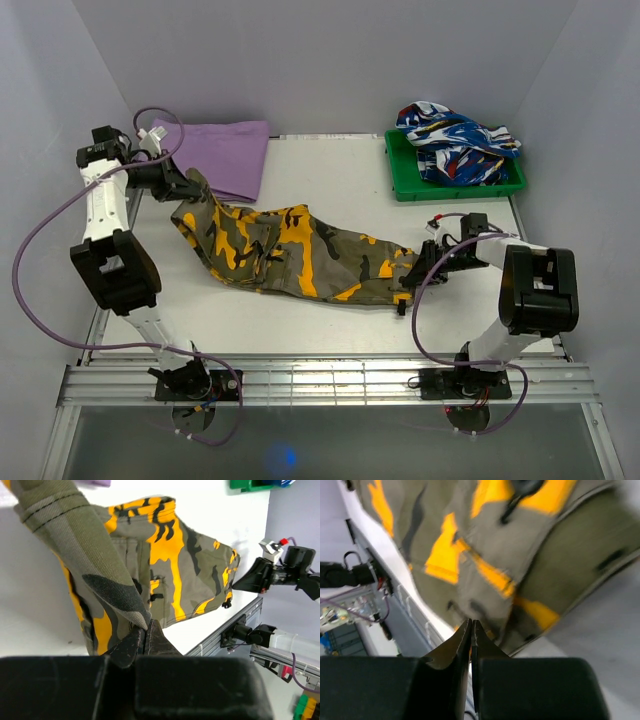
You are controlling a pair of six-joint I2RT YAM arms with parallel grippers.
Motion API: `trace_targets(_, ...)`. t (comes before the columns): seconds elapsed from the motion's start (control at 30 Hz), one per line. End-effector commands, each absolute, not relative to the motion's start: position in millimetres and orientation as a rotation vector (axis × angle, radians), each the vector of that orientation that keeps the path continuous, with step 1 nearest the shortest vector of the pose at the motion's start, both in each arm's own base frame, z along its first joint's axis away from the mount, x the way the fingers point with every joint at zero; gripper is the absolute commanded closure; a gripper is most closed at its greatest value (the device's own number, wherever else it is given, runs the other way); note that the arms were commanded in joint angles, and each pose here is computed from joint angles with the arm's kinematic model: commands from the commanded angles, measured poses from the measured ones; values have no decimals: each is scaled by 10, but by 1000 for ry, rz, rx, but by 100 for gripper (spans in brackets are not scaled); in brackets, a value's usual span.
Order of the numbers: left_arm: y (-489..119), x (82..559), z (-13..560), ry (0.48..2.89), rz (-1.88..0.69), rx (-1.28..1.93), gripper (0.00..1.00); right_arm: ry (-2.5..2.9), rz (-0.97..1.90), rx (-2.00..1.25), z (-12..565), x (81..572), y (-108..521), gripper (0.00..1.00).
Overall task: Fold and stack the trousers
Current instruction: Fold the trousers
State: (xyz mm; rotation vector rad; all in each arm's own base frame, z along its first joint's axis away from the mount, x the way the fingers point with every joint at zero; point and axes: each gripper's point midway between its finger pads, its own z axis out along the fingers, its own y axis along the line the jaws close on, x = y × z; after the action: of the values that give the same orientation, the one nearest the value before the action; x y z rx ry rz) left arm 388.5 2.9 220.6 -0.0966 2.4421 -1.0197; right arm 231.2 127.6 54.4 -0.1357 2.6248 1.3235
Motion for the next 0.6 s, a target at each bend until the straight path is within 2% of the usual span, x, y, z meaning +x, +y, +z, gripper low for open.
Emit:
trace_targets(0.0,-169,3976,2724,2333,-993,-46,100,2625,1171,-42,309,2673,1155,92)
trace_targets(0.2,-648,4103,2983,2300,-943,161,100,2753,1159,9,-10,2616,1100,92)
trace_targets(0.27,-910,4045,2991,2328,-998,169,100,2761,1173,17,-36,2574,1110,92)
trace_targets(0.57,-1847,3907,2602,2483,-934,217,100,2752,1152,22,-30,2695,1088,92)
